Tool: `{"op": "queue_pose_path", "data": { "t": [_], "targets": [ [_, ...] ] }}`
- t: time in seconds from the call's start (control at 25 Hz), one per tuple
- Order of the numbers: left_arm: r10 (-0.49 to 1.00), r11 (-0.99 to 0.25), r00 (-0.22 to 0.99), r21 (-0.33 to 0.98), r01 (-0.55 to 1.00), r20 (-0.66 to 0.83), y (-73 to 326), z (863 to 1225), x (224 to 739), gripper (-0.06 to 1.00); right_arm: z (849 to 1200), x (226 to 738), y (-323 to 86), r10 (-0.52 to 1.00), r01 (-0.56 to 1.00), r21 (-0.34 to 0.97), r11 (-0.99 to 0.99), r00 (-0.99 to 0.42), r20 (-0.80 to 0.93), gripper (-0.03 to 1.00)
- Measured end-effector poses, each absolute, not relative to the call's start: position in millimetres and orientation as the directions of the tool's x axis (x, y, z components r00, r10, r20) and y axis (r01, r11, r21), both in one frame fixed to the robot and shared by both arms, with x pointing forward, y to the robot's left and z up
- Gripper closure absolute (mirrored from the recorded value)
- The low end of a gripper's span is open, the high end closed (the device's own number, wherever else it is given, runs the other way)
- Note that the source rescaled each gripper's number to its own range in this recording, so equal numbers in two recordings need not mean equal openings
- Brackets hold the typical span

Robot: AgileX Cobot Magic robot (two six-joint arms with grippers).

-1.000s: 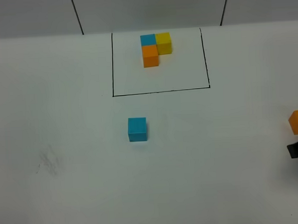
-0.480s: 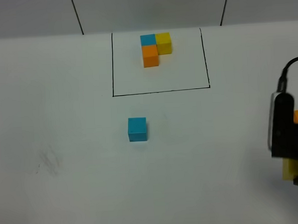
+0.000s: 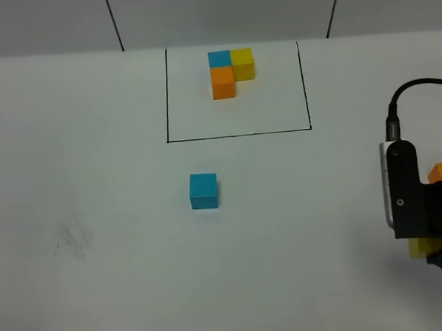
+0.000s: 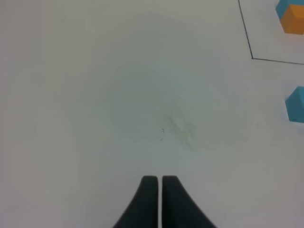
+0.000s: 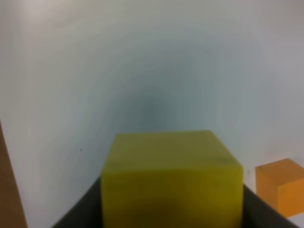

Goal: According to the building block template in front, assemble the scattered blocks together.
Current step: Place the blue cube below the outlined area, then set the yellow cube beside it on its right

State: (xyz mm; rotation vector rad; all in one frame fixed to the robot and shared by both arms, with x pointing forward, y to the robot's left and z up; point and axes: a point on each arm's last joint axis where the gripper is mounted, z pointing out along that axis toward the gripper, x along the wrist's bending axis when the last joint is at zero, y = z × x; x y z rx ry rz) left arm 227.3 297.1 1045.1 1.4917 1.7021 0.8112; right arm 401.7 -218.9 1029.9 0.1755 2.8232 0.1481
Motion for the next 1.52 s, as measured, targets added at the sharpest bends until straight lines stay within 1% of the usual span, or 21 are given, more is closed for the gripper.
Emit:
{"op": "queue_pose_path", "data": {
  "t": [0.2, 0.44, 0.72, 0.88, 1.52],
  "targets": [
    [0.991, 0.132, -0.07, 0.833, 0.538, -0.112, 297.1, 1045.1, 227.3, 0.94, 1040.7, 432.6, -205.1, 0.102, 0.084, 0.074, 0.994, -0.952, -0.29, 0.44],
    [0.991, 0.132, -0.07, 0.833, 0.538, -0.112, 297.1, 1045.1, 227.3, 0.94, 1042.7, 474.7, -177.8, 0.051, 0.028, 0.092, 0.995, -0.964, -0.26, 0.44],
    [0.991, 0.132, -0.07, 0.833, 0.538, -0.112, 297.1, 1045.1, 227.3, 0.94, 1018.2, 509.8, -148.4, 0.003, -0.026, 0.152, 0.988, -0.982, -0.189, 0.44],
    [0.991, 0.131, -0.07, 0.833, 0.538, -0.111, 297.1, 1045.1, 227.3, 0.94, 1005.5, 523.4, -135.5, 0.006, -0.024, 0.19, 0.982, -0.987, -0.159, 0.44],
    [0.991, 0.131, -0.07, 0.833, 0.538, -0.111, 297.1, 1045.1, 227.3, 0.94, 971.2, 557.5, -72.5, -0.062, -0.09, 0.203, 0.975, -0.988, -0.143, 0.44]
  ]
}}
